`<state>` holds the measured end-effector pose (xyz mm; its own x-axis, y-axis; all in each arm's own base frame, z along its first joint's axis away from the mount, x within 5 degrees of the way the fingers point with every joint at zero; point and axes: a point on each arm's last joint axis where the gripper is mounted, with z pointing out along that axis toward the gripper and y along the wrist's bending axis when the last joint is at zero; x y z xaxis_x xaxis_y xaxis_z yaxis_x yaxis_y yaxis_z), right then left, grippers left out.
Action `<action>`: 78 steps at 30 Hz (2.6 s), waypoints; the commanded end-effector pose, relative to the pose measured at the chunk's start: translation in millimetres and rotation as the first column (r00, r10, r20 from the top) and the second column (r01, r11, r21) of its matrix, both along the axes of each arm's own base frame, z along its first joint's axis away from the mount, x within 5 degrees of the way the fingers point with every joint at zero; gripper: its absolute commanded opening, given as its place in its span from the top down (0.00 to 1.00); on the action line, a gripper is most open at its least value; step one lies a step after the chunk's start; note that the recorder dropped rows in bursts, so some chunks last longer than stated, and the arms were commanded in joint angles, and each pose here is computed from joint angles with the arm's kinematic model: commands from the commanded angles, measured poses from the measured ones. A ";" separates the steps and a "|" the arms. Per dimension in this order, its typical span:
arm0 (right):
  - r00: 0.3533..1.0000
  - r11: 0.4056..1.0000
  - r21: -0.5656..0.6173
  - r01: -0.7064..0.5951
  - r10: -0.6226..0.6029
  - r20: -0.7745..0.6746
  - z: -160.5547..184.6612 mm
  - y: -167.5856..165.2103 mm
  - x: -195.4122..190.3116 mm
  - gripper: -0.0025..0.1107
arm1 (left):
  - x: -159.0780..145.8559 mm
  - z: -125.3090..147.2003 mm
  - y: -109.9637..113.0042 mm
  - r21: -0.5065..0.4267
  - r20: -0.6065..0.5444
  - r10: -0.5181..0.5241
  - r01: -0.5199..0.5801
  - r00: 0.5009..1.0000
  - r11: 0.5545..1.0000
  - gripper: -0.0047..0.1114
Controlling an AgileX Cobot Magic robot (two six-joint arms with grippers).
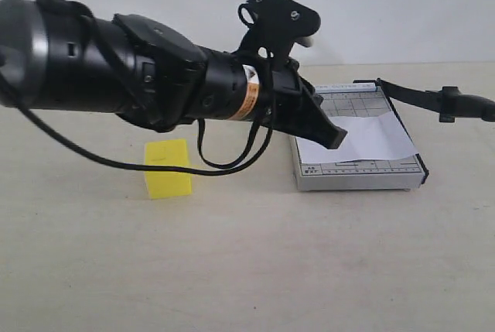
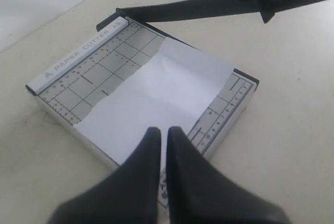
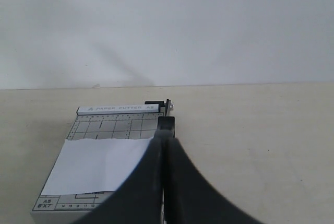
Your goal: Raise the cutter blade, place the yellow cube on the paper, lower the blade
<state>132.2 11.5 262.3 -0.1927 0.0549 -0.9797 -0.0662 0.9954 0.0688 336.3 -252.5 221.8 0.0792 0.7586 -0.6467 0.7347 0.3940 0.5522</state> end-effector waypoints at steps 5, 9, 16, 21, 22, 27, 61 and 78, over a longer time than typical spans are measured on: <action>1.000 1.000 -0.005 -0.002 0.002 0.005 -0.4 0.1 -0.7 0.98 | 30.7 -18.8 -26.1 -0.001 0.012 0.003 -0.003 1.000 1.000 0.92; 1.000 1.000 -0.003 -0.001 0.001 0.005 -0.4 0.1 -0.7 0.98 | 42.0 -34.7 -35.0 0.007 0.001 0.002 -0.002 1.000 1.000 0.92; 1.000 1.000 -0.007 -0.002 0.002 0.005 -0.4 0.1 -0.7 0.98 | 47.5 -60.4 -54.7 0.023 -0.020 -0.023 0.023 1.000 0.999 0.92; 1.000 1.000 -0.007 -0.002 0.002 0.005 -0.4 0.1 -0.7 0.98 | 53.6 -80.5 -61.9 0.048 -0.025 -0.006 0.008 1.000 0.999 0.92; 1.000 1.000 -0.007 -0.002 0.002 0.005 -0.4 0.1 -0.7 0.98 | 55.3 -81.9 -62.2 0.051 -0.020 0.001 0.000 1.000 0.999 0.92; 1.000 1.000 -0.007 -0.002 0.002 0.005 -0.4 0.1 -0.7 0.98 | 64.5 -93.0 -54.4 0.126 0.043 0.093 -0.097 0.995 0.987 0.92; 1.000 1.000 -0.007 -0.002 0.002 0.005 -0.4 0.1 -0.7 0.98 | 80.7 -117.6 -59.7 0.153 0.067 0.126 -0.135 0.990 0.979 0.92; 1.000 1.000 -0.007 -0.002 0.002 0.005 -0.4 0.1 -0.7 0.98 | 89.5 -102.2 -76.9 0.074 0.077 0.059 -0.065 0.995 0.995 0.92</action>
<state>132.2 11.4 262.3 -0.1930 0.0592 -0.9794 -0.0650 0.9952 0.0730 425.5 -328.1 111.5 0.0708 0.8202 -0.5676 0.6718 0.3814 0.6350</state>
